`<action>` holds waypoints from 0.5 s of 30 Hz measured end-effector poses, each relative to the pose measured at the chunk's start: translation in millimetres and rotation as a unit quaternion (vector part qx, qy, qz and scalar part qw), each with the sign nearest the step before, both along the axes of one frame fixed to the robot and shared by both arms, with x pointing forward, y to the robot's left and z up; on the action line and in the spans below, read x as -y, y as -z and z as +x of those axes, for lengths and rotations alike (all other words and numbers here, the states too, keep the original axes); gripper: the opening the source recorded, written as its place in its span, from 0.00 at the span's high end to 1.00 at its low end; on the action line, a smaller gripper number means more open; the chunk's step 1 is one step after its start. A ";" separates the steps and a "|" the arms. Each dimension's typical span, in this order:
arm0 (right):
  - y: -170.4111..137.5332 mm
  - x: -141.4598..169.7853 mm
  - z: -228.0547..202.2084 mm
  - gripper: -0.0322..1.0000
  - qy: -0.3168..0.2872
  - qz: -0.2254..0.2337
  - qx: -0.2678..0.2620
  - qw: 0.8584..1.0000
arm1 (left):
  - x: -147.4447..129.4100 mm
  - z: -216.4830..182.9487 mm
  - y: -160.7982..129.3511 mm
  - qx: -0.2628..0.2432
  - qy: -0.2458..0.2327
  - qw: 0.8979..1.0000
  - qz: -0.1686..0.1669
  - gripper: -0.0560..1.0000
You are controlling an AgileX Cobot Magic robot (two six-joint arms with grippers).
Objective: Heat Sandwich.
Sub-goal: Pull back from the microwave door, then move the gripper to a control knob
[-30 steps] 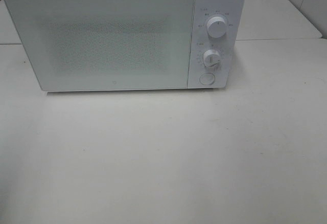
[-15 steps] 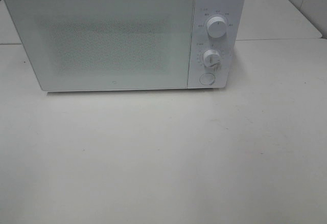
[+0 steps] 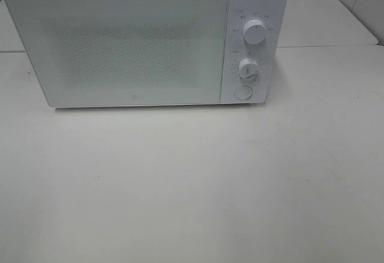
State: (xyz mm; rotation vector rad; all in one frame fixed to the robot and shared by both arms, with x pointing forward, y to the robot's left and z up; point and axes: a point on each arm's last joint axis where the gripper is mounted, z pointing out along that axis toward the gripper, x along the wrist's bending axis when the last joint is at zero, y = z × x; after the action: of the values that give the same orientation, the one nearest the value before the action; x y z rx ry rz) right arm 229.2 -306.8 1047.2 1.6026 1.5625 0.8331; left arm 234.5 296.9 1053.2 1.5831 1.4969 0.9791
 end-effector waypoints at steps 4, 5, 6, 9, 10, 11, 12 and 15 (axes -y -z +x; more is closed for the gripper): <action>0.0 0.0 0.0 0.24 0.000 0.000 0.000 1.000 | 0.0 0.0 0.0 0.000 0.000 1.000 0.000 0.02; 0.0 0.0 0.0 0.24 0.000 0.000 0.000 1.000 | 0.0 0.0 0.0 0.000 0.000 1.000 0.000 0.02; 0.0 0.0 0.0 0.24 0.000 0.000 0.000 1.000 | 0.0 0.0 0.0 0.000 0.000 1.000 0.000 0.02; 0.0 0.0 0.0 0.24 0.000 0.000 0.000 1.000 | 0.0 0.0 0.0 0.000 0.000 1.000 0.000 0.02; 0.0 0.0 0.0 0.24 0.000 0.000 0.000 1.000 | 0.0 0.0 0.0 0.000 0.000 1.000 0.000 0.02; 0.0 0.0 0.0 0.24 0.000 0.000 0.000 1.000 | 0.0 0.0 0.0 0.000 0.000 1.000 0.000 0.02; 0.0 0.0 0.0 0.24 0.000 0.000 0.000 1.000 | 0.0 0.0 0.0 0.000 0.000 1.000 0.000 0.02; 0.0 0.0 0.0 0.24 0.000 0.000 0.000 1.000 | 0.0 0.0 0.0 0.000 0.000 1.000 0.000 0.02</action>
State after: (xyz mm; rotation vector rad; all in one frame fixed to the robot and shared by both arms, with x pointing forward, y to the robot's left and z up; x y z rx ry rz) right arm 229.2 -306.8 1047.2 1.6026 1.5625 0.8331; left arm 234.5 296.9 1053.2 1.5831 1.4969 0.9791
